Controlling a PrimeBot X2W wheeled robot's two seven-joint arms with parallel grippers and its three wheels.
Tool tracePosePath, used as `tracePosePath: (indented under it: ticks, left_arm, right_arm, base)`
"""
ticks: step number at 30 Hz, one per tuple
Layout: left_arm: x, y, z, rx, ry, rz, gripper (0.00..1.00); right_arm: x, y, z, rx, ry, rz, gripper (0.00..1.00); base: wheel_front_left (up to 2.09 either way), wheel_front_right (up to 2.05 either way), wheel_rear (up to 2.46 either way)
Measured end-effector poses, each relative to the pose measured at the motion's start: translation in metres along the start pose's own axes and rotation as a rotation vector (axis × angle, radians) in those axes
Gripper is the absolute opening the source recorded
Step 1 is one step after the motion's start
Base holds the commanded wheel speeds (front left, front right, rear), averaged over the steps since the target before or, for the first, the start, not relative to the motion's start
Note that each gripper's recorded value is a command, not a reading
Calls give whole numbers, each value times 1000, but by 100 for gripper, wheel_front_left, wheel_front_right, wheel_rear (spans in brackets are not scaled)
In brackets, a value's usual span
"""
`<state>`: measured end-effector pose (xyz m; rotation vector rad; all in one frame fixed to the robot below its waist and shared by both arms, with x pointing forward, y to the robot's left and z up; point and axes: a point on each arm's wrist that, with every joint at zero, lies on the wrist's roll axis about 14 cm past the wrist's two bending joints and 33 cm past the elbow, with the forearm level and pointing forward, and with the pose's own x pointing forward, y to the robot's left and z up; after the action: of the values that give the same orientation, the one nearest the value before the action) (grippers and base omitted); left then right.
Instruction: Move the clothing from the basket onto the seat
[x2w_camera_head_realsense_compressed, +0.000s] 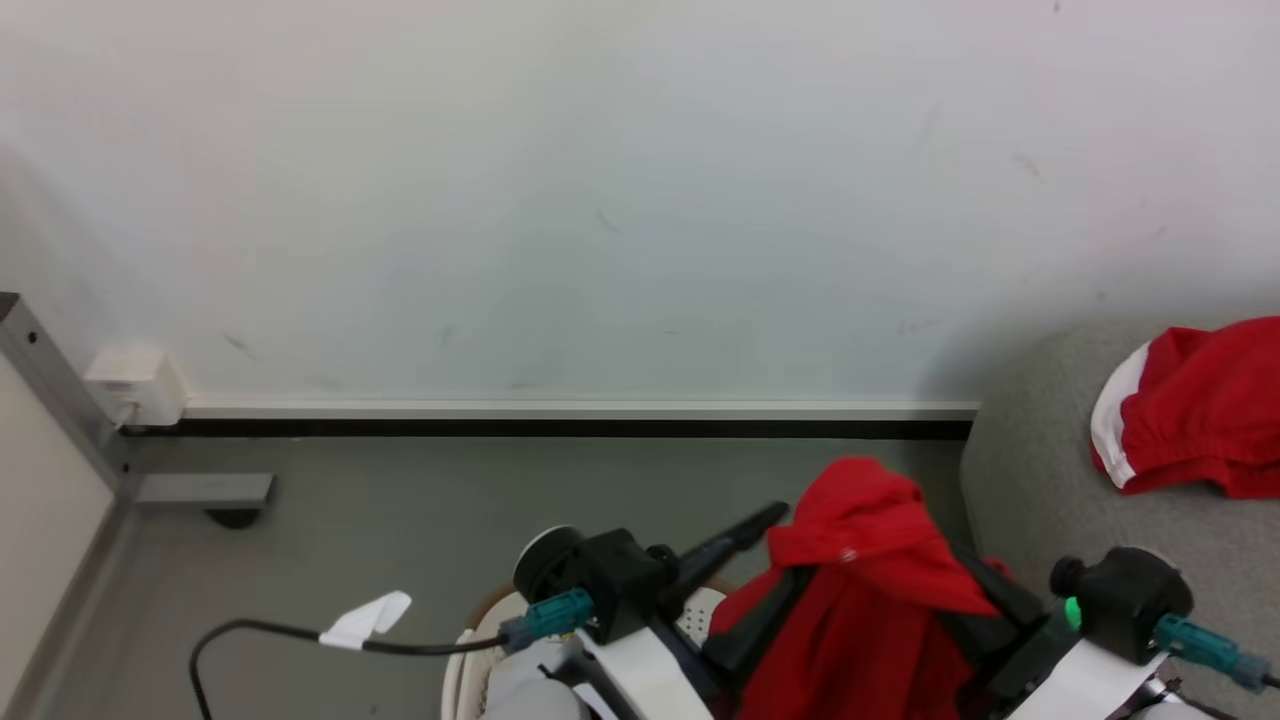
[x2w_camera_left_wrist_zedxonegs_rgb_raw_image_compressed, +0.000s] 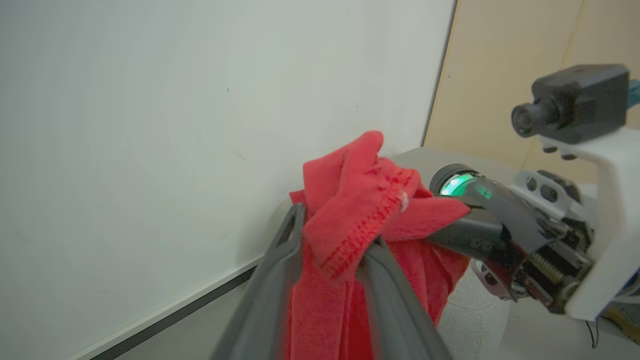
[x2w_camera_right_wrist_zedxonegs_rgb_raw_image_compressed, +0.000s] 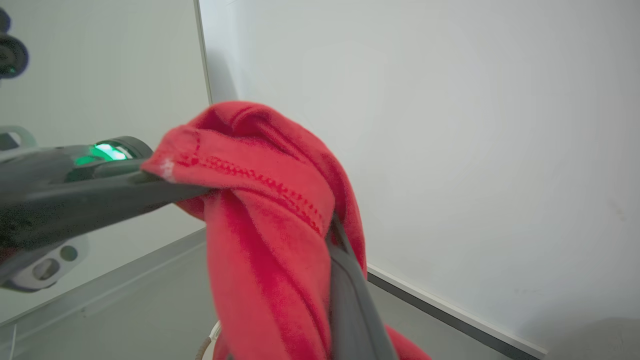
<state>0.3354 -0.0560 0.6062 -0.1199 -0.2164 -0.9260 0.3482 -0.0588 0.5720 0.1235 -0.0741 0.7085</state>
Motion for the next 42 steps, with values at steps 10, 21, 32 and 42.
tracePosePath:
  ticks: [10, 21, 32, 42]
  left_arm:
    - [18, -20, -45, -78, 63, -67, 100]
    - [55, -62, -77, -157, 104, -235, 100]
    - [81, -67, -100, -218, 117, -302, 100]
    - [128, -10, -137, -157, 134, -307, 100]
  right_arm:
    - [-34, -58, 39, -63, -72, -180, 0]
    - [-97, -112, 77, -144, -125, -412, 0]
    - [-121, -154, 80, -172, -110, -550, 0]
    - [-82, -258, 112, -307, -123, -660, 0]
  base:
    - [0, 0, 0]
    - [0, 0, 0]
    - [0, 0, 0]
    - [0, 0, 0]
